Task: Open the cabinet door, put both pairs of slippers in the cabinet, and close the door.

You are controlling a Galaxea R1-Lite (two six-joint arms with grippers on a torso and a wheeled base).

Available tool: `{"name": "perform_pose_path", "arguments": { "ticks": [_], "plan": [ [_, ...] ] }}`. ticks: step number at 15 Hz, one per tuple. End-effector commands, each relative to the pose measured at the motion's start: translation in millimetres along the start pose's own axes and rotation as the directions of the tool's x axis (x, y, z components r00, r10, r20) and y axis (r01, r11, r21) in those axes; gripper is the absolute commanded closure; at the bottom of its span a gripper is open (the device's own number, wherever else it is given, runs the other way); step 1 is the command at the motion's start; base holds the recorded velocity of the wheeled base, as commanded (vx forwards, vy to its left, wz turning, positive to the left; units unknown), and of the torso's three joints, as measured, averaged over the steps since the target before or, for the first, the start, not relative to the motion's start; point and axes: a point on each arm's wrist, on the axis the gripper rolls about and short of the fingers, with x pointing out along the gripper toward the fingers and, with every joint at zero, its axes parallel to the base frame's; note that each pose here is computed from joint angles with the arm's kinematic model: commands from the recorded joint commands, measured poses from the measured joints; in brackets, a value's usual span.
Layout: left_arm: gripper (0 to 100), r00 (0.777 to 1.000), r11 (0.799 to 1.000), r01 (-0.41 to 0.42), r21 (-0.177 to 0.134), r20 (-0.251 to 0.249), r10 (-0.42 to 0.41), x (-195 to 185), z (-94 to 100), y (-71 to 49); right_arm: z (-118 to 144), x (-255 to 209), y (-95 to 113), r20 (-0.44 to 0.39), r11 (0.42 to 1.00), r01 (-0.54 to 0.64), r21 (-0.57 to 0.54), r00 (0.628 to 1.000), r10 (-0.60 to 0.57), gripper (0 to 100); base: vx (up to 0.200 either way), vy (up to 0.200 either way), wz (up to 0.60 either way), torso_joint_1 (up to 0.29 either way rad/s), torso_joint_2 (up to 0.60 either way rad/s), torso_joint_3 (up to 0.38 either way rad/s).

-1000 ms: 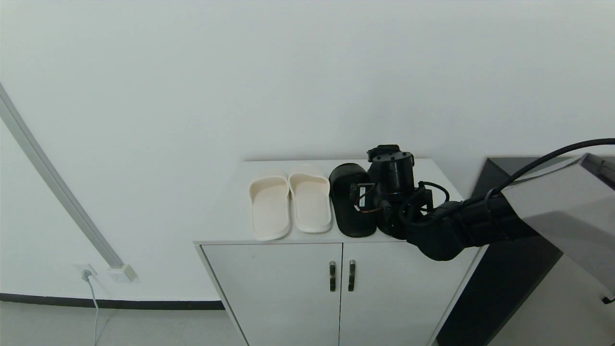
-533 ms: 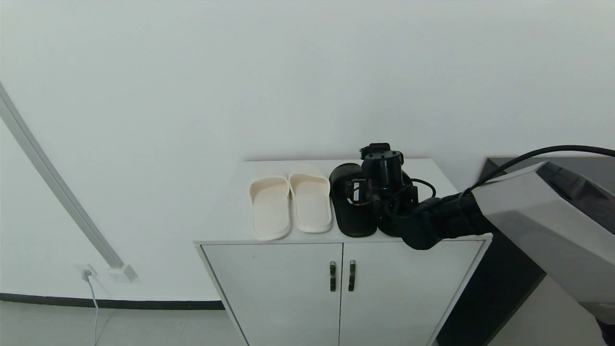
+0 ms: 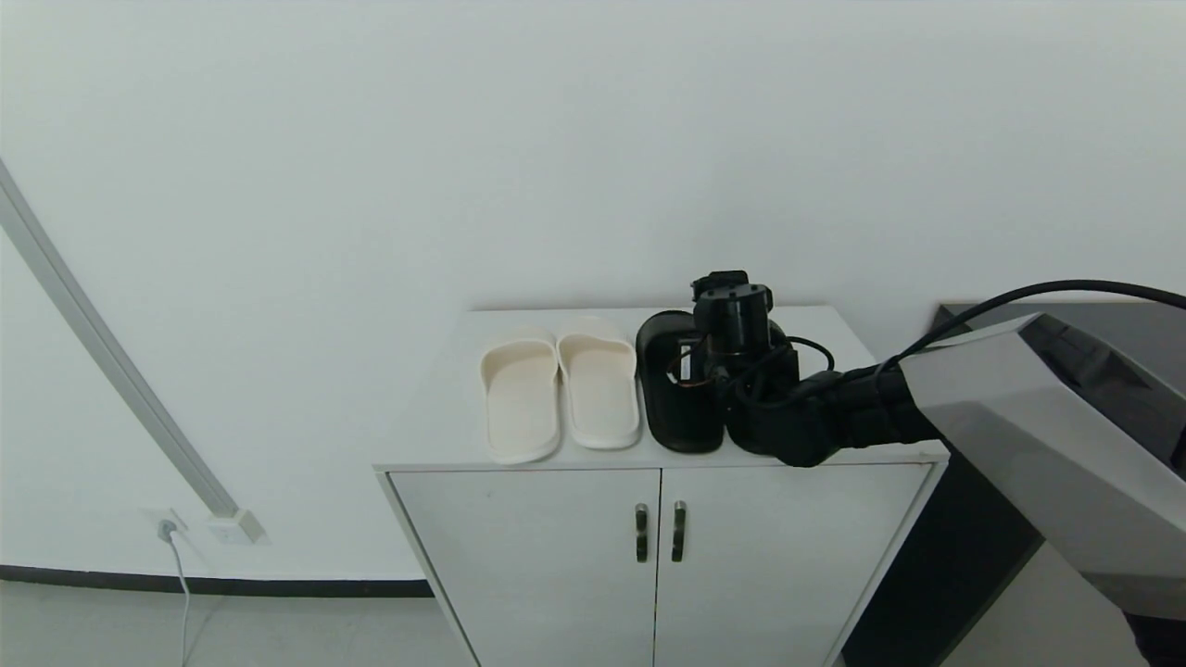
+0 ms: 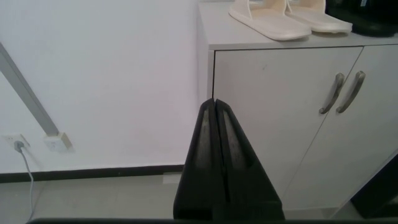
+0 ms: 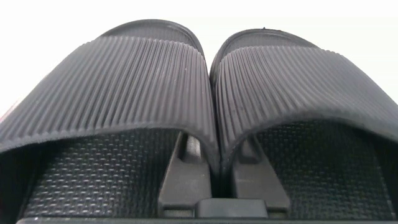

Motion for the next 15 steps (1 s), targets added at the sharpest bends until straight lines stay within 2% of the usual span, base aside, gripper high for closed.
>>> {"name": "perform_pose_path", "arguments": {
  "ticks": [1,3,6,10,14,15],
  "plan": [
    [100,1.0,1.0,0.001,0.001,0.001,-0.001,-0.1,0.3,0.0,12.7,-8.8,-3.2,0.018,1.0,-0.001,0.011,1.0,0.001,100,0.0,0.0,0.0,0.0,0.0,0.0],
    [100,1.0,1.0,0.001,0.001,0.0,-0.001,0.1,-0.1,0.0,19.9,-22.8,-7.8,0.018,1.0,-0.005,-0.004,1.0,0.005,100,0.0,0.0,0.0,0.0,0.0,0.0],
    [100,1.0,1.0,0.0,-0.001,0.001,0.0,-0.1,0.3,0.0,29.9,-63.9,-26.5,0.011,1.0,-0.023,-0.011,1.0,0.023,100,0.0,0.0,0.0,0.0,0.0,0.0],
    [100,1.0,1.0,0.0,-0.001,0.0,0.0,0.1,-0.1,0.0,22.8,-118.2,-49.3,0.018,0.996,-0.088,-0.012,0.996,0.088,100,0.0,0.0,0.0,0.0,0.0,0.0],
    [100,1.0,1.0,0.0,-0.001,0.0,0.0,0.1,-0.1,0.0,20.3,-164.1,-68.4,0.005,0.967,-0.256,-0.012,0.967,0.256,100,0.0,0.0,0.0,0.0,0.0,0.0],
    [100,1.0,1.0,0.0,-0.001,0.0,0.0,0.1,-0.1,0.0,19.2,-178.4,-75.8,-0.006,0.946,-0.323,-0.015,0.947,0.323,100,0.0,0.0,0.0,0.0,0.0,0.0]
  ]
}}
